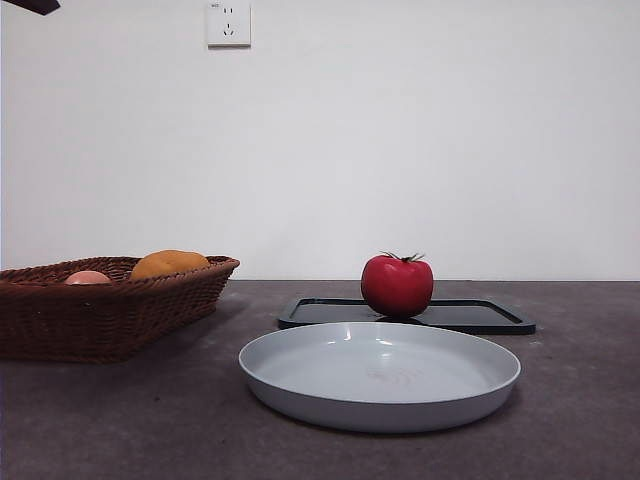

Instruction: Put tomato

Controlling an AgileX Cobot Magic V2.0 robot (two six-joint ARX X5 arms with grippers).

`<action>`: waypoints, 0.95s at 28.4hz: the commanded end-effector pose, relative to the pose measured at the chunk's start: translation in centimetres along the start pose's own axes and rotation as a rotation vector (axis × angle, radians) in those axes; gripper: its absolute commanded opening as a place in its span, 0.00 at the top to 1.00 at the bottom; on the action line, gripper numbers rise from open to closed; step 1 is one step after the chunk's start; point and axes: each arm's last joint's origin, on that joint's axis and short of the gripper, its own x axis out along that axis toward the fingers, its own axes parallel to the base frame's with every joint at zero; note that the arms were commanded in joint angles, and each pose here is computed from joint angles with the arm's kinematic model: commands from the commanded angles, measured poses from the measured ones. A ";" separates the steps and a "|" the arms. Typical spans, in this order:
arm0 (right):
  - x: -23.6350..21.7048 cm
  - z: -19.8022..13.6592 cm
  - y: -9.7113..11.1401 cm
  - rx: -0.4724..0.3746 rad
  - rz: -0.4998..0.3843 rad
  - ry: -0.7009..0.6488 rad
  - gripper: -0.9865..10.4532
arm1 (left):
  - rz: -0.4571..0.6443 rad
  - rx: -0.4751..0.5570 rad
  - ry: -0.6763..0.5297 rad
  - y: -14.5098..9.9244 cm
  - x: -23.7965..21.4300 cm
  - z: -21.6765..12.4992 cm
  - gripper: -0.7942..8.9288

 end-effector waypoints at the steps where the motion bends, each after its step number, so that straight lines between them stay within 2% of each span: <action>1: -1.0 -1.9 0.2 0.027 0.016 -0.038 0.44 | -0.011 0.014 -0.025 -0.3 -0.4 0.6 0.44; 5: -1.8 -4.4 0.3 0.040 0.020 -0.076 0.44 | -0.011 0.014 -0.025 -0.3 -0.3 0.6 0.44; 9: -2.1 -4.6 0.4 0.045 0.065 -0.081 0.44 | -0.011 0.014 -0.025 -0.3 -0.3 0.6 0.44; 13: -2.1 -4.6 0.5 0.045 0.069 -0.081 0.44 | -0.011 0.014 -0.025 -0.3 -0.3 0.6 0.44; 15: -2.1 -4.6 0.5 0.045 0.069 -0.081 0.48 | -0.011 0.014 -0.025 -0.3 -0.3 0.6 0.44; 16: -2.1 -4.6 0.5 0.045 0.069 -0.081 0.54 | -0.011 0.014 -0.025 -0.3 -0.4 0.6 0.44; 17: -2.1 -4.6 0.5 0.044 0.069 -0.081 0.61 | -0.011 0.014 -0.024 -0.3 -0.3 0.6 0.46; 18: -2.1 -4.6 0.4 0.044 0.068 -0.081 0.67 | -0.011 0.014 -0.025 -0.3 -0.4 0.6 0.53; 21: -2.1 -4.6 0.4 0.044 0.067 -0.082 0.87 | -0.011 0.014 -0.025 -0.3 -0.3 0.6 0.87; 22: -2.1 -4.6 0.4 0.041 0.066 -0.082 0.91 | -0.011 0.015 -0.027 -0.3 -0.3 0.6 0.91; 27: -2.1 -4.5 0.4 0.040 0.066 -0.090 0.91 | -0.011 0.016 -0.031 -0.3 -0.3 0.7 0.91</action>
